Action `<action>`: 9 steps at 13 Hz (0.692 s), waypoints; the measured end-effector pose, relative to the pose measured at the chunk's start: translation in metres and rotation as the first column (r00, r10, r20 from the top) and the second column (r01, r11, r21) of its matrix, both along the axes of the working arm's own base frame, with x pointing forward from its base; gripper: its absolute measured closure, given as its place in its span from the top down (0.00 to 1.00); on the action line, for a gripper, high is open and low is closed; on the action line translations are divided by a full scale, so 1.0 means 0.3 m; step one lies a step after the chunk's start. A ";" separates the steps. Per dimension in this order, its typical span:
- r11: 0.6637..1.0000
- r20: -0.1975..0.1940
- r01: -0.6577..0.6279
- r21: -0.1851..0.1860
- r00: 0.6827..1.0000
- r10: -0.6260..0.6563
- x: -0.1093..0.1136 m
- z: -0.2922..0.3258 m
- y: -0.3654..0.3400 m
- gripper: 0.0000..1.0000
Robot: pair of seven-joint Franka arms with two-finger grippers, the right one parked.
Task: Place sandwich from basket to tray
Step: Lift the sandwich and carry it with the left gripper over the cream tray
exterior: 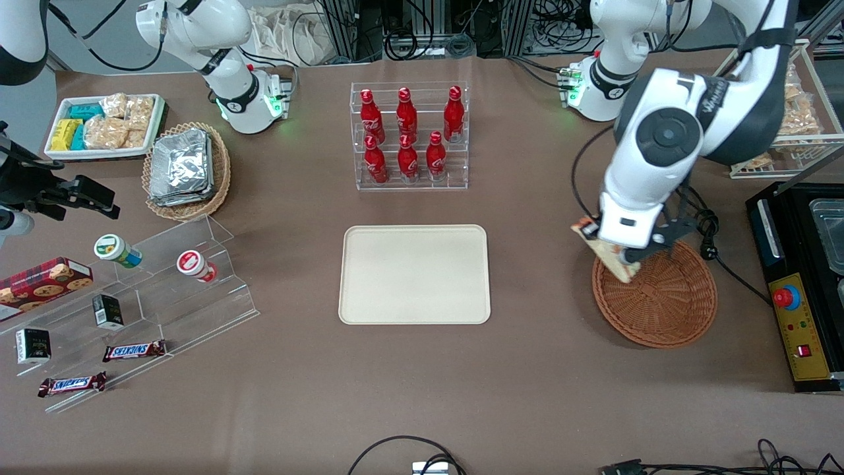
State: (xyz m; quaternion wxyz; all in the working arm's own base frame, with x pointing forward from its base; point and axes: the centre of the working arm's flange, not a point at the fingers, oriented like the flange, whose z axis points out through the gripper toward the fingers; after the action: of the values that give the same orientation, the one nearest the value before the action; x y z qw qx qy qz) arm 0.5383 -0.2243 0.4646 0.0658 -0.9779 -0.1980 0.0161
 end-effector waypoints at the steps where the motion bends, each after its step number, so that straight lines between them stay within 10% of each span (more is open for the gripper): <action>1: 0.999 -0.008 0.043 -0.027 0.999 -0.043 -0.023 0.005 -0.070 0.19; 9: 0.953 -0.009 0.278 -0.118 0.960 -0.281 -0.127 -0.235 -0.482 0.16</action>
State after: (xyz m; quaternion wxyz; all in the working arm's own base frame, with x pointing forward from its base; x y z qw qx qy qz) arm 0.5000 -0.3689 0.3940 0.0134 -0.9979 -0.0556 0.0308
